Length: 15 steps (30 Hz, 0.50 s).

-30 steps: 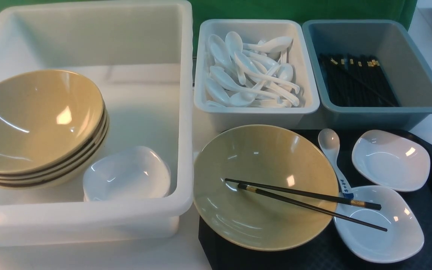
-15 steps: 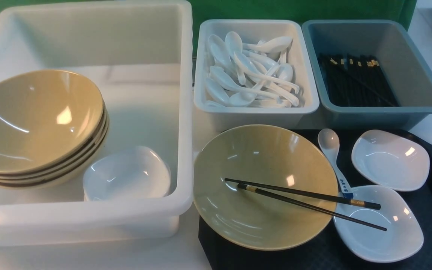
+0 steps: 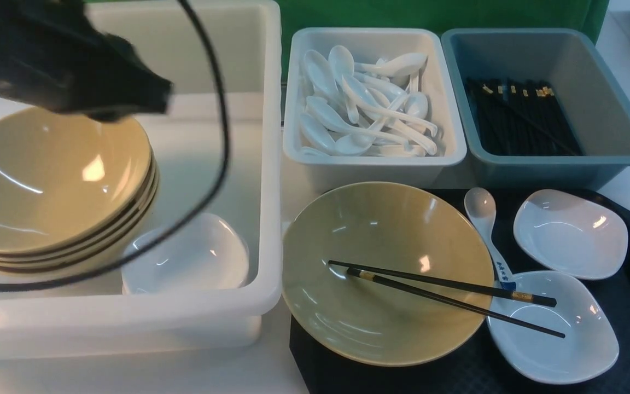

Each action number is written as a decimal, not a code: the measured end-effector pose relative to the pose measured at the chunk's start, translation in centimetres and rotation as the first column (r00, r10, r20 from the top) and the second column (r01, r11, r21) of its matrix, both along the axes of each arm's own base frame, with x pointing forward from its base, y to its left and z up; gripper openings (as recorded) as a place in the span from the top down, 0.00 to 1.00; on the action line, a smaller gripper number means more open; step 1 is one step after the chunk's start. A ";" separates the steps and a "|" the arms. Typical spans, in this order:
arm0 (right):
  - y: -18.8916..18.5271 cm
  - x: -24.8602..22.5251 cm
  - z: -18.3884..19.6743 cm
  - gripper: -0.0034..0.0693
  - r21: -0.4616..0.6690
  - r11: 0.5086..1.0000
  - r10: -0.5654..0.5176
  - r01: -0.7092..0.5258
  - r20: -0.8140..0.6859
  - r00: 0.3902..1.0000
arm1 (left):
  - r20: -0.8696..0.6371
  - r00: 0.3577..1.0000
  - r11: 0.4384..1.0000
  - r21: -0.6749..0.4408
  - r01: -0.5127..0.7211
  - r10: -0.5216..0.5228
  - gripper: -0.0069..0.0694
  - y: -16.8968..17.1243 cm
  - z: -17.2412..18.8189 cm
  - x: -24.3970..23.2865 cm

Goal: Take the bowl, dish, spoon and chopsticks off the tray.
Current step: Use the left arm to grab the chopsticks

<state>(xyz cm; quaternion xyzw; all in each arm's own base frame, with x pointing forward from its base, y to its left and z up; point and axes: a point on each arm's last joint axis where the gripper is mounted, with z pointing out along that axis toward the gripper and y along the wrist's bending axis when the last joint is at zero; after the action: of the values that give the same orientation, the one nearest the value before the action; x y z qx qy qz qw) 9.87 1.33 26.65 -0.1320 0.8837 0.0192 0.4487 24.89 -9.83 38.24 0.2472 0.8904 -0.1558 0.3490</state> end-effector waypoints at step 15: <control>0.1 0.8 -0.8 0.91 0.008 1.000 0.006 -0.006 0.076 0.997 | -0.003 0.737 0.717 0.227 0.659 -0.676 0.70 -14.9 -9.1 1.6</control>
<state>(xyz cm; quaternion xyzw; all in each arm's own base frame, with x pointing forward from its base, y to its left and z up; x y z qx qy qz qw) 10.63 1.41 25.89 -0.1335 0.8655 0.0190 0.4825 26.47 -24.76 29.13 0.5934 0.7380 -0.1646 0.2760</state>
